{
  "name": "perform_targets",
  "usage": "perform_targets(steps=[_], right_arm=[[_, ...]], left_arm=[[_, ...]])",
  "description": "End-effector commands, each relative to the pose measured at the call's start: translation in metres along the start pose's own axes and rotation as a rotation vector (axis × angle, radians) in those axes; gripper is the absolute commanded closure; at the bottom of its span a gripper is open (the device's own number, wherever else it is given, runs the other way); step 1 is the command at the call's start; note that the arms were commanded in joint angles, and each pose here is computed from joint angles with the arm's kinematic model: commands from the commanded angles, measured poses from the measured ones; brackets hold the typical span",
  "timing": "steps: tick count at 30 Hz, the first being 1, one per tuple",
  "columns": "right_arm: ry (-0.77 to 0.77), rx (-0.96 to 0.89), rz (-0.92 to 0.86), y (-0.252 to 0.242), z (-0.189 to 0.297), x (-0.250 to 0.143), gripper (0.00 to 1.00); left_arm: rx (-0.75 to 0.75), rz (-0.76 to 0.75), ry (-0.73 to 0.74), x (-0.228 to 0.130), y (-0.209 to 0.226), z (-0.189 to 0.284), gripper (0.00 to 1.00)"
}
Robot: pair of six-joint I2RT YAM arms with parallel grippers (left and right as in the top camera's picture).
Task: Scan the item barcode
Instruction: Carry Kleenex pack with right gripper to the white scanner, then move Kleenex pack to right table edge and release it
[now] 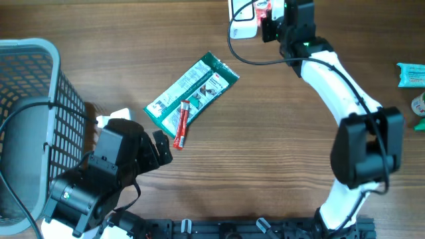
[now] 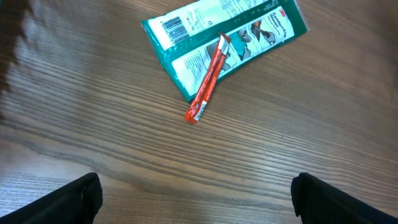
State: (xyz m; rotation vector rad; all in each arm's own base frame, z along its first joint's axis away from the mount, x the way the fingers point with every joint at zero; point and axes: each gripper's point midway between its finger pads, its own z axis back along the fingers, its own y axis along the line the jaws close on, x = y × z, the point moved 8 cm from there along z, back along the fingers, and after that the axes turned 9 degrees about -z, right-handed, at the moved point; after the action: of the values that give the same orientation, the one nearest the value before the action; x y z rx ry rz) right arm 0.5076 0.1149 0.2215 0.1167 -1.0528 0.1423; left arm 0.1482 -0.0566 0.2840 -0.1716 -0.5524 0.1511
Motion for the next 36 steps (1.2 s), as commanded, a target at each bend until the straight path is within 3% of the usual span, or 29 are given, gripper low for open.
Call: perform_targets(steps=[1, 6, 11, 14, 17, 19, 24, 27, 30, 34, 36], right_arm=[[-0.005, -0.096, 0.082, -0.003, -0.048, 0.001, 0.96], [-0.018, -0.107, 0.14, 0.006, -0.094, 0.008, 0.96], [-0.011, -0.075, 0.156, 0.031, -0.095, 0.003, 0.96], [0.048, -0.26, 0.15, 0.022, -0.079, 0.018, 0.96], [0.072, -0.54, 0.049, -0.015, -0.03, 0.049, 0.96], [0.083, -0.624, -0.045, -0.046, 0.007, 0.064, 0.96], [0.08, -0.869, -0.379, -0.188, 0.1, 0.077, 0.96], [0.149, -0.896, -0.514, -0.271, 0.116, 0.041, 0.96], [0.291, -0.91, -0.624, -0.329, 0.117, -0.023, 0.96], [0.457, -0.928, -0.73, -0.368, 0.113, -0.104, 0.96], [0.462, -0.92, -0.747, -0.371, 0.112, -0.111, 0.91]], left_arm=[[0.011, 0.011, -0.014, 0.001, 0.001, 0.002, 0.0], [0.011, 0.011, -0.014, 0.001, 0.001, 0.002, 0.0], [0.011, 0.011, -0.014, 0.001, 0.001, 0.002, 0.0], [0.011, 0.011, -0.014, 0.001, 0.001, 0.002, 0.0], [0.011, 0.011, -0.014, 0.001, 0.001, 0.002, 0.0], [0.011, 0.011, -0.014, 0.001, 0.001, 0.002, 0.0], [0.011, 0.011, -0.014, 0.001, 0.001, 0.002, 0.0], [0.011, 0.011, -0.014, 0.001, 0.001, 0.002, 0.0], [0.011, 0.011, -0.014, 0.001, 0.001, 0.002, 0.0], [0.011, 0.011, -0.014, 0.001, 0.001, 0.002, 0.0], [0.011, 0.011, -0.014, 0.001, 0.001, 0.002, 0.0]])
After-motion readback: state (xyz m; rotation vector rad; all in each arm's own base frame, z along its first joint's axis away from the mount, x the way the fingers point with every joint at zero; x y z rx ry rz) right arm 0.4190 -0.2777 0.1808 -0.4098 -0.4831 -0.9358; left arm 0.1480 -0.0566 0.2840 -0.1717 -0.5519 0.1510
